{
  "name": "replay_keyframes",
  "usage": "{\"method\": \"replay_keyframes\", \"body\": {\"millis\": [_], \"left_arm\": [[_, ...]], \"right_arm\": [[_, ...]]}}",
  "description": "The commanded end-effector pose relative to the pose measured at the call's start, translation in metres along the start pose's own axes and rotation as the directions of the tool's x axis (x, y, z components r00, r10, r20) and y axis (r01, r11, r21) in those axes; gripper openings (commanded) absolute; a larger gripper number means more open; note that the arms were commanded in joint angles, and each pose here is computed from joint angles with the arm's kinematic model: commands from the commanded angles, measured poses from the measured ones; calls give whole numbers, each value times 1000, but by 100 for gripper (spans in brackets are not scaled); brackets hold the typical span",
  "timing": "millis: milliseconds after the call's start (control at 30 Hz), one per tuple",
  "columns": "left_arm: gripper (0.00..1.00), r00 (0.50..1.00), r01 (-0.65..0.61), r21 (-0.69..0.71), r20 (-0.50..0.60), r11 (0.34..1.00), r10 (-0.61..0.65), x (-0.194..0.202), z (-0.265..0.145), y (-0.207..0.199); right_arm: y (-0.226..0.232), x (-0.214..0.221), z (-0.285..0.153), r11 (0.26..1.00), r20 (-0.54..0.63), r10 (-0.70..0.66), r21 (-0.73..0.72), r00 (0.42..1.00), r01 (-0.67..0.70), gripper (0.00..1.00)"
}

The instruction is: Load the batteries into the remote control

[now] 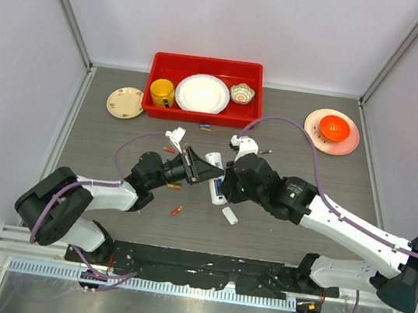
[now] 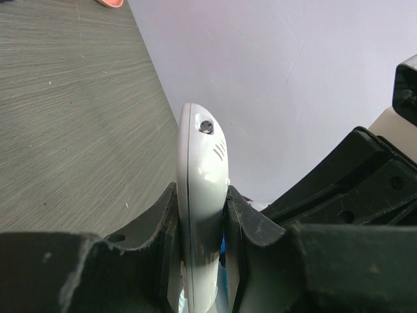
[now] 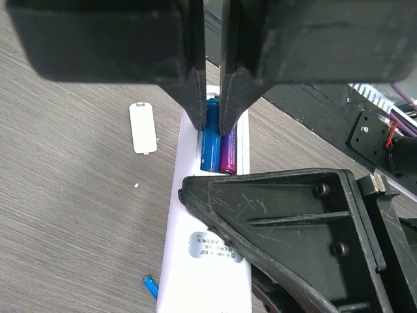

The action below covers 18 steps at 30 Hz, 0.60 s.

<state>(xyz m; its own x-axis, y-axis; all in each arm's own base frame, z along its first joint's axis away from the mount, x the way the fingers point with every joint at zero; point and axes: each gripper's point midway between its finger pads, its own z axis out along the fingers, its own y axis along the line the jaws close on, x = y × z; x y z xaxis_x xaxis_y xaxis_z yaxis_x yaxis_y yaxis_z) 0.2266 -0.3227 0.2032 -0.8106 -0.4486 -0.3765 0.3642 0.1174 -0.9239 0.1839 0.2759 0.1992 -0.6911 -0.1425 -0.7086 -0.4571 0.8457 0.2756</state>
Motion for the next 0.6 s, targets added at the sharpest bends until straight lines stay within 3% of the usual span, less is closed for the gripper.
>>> {"method": "replay_keyframes", "body": {"millis": [0, 100, 333, 567], "left_arm": [[0, 1000, -19, 124, 2, 992, 19, -2, -1, -31], [0, 1000, -20, 124, 8, 992, 19, -3, -1, -31], [0, 999, 31, 135, 24, 990, -34, -10, 6, -34], [0, 996, 69, 115, 51, 991, -75, -15, 10, -29]], "right_arm": [[5, -27, -4, 1000, 88, 3, 2, 996, -3, 4], [8, -30, -9, 1000, 106, 8, -25, 994, -6, 1], [13, -54, -34, 990, 298, 80, -135, 951, -41, 1], [14, -56, -39, 989, 323, 59, -150, 945, -11, 1]]}}
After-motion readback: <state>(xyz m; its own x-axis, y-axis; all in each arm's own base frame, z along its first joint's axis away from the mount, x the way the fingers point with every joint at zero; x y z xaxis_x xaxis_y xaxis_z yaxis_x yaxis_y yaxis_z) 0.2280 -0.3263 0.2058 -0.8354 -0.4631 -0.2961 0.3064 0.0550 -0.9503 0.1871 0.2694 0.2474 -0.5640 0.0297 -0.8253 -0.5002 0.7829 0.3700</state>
